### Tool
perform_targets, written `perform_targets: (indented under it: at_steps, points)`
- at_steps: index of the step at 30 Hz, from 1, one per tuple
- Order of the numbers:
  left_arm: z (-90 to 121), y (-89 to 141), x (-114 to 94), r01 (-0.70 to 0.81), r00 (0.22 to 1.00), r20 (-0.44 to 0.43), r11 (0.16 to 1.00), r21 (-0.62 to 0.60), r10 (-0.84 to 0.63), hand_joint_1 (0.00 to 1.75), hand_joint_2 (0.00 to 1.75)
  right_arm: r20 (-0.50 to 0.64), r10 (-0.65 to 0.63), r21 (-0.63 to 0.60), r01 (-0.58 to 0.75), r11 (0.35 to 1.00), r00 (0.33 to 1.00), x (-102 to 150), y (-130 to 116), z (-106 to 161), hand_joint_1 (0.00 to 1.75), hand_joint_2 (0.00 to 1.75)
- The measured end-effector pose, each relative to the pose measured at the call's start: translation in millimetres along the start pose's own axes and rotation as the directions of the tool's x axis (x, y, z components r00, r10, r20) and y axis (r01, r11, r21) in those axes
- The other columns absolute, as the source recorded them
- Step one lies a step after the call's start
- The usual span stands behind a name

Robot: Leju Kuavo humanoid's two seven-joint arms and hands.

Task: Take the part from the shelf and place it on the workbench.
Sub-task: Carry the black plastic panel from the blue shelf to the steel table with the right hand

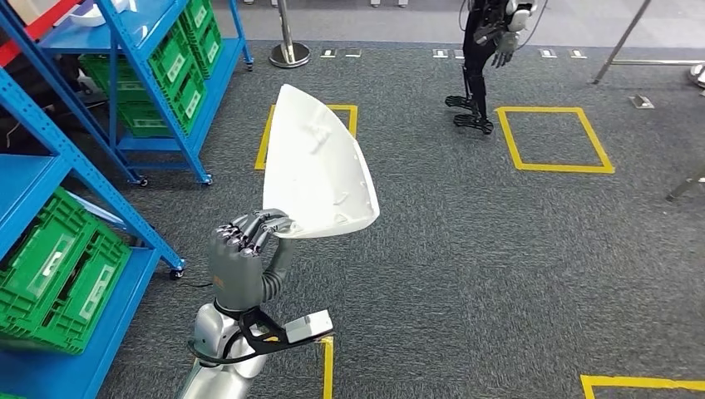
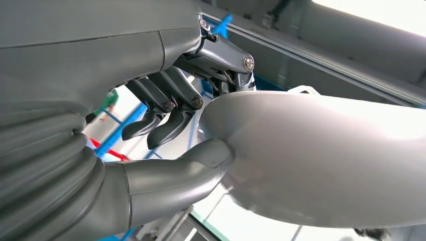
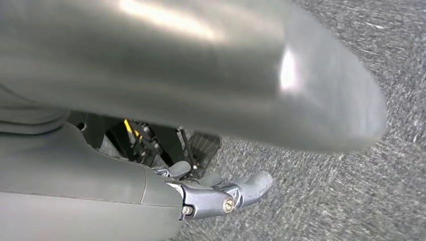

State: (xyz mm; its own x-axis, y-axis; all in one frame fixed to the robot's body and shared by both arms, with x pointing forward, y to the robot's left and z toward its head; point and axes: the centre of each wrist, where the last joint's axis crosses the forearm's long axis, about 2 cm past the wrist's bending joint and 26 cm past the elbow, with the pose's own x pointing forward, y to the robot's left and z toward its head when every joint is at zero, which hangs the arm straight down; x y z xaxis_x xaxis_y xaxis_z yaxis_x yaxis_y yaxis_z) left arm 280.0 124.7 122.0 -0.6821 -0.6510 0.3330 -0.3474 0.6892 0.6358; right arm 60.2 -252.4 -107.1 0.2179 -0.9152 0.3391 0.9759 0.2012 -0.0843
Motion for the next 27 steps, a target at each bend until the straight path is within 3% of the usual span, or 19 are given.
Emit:
perform_targets:
  at_steps: [9,27]
  points:
    - [12,10,-11,0.092,0.995,-0.037,0.996,-0.022,-0.093,1.75,1.75,0.004,-0.014,-0.002,0.014,1.000,1.000,-3,1,1,0.00,0.00]
    - [-1,9,-14,0.118,0.993,-0.019,0.993,-0.023,-0.118,1.75,1.75,-0.012,-0.047,-0.017,0.047,0.999,0.999,-5,0,2,0.00,0.00]
